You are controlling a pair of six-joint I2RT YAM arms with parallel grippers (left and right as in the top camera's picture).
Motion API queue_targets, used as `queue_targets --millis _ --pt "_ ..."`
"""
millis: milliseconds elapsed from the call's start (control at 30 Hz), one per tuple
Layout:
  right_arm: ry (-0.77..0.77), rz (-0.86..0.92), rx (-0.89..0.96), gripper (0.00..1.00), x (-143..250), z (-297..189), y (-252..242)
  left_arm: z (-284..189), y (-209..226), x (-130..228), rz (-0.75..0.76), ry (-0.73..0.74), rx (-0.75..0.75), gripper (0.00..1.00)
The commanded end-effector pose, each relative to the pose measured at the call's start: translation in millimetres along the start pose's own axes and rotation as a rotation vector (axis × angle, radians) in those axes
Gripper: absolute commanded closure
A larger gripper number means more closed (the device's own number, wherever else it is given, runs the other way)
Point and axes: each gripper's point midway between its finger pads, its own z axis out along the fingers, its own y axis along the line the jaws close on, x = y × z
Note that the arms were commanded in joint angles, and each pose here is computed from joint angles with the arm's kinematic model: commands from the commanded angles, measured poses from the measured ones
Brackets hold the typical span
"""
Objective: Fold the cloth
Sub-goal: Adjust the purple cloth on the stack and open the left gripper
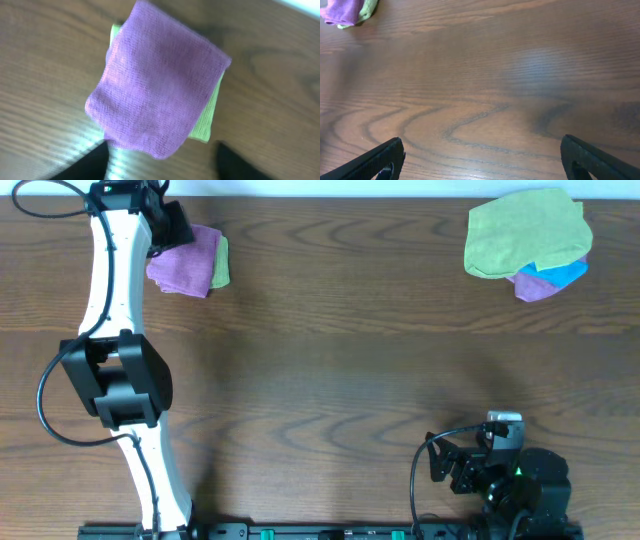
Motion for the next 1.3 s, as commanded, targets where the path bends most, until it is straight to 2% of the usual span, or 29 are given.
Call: queue_targets --millis 0,467,633,933,1067,1267 --pt "-0.007 0.015 0.013 0.01 0 0 -3 -24 3 -5 0.003 -0.027 -0.002 0.04" --pt "-0.007 0.015 0.013 0.01 0 0 -3 -74 2 6 -0.020 -0.024 0.021 0.05" --pt "-0.007 0.015 0.013 0.01 0 0 -3 -78 4 30 -0.024 0.074 0.015 0.05" --pt "-0.007 0.015 0.013 0.01 0 0 -3 -83 -3 64 0.055 0.220 0.081 0.05" --pt "-0.007 0.015 0.013 0.01 0 0 -3 -90 -10 62 0.070 0.196 0.091 0.05" --pt "-0.007 0.015 0.013 0.01 0 0 -3 -116 -26 49 0.117 0.069 0.092 0.05"
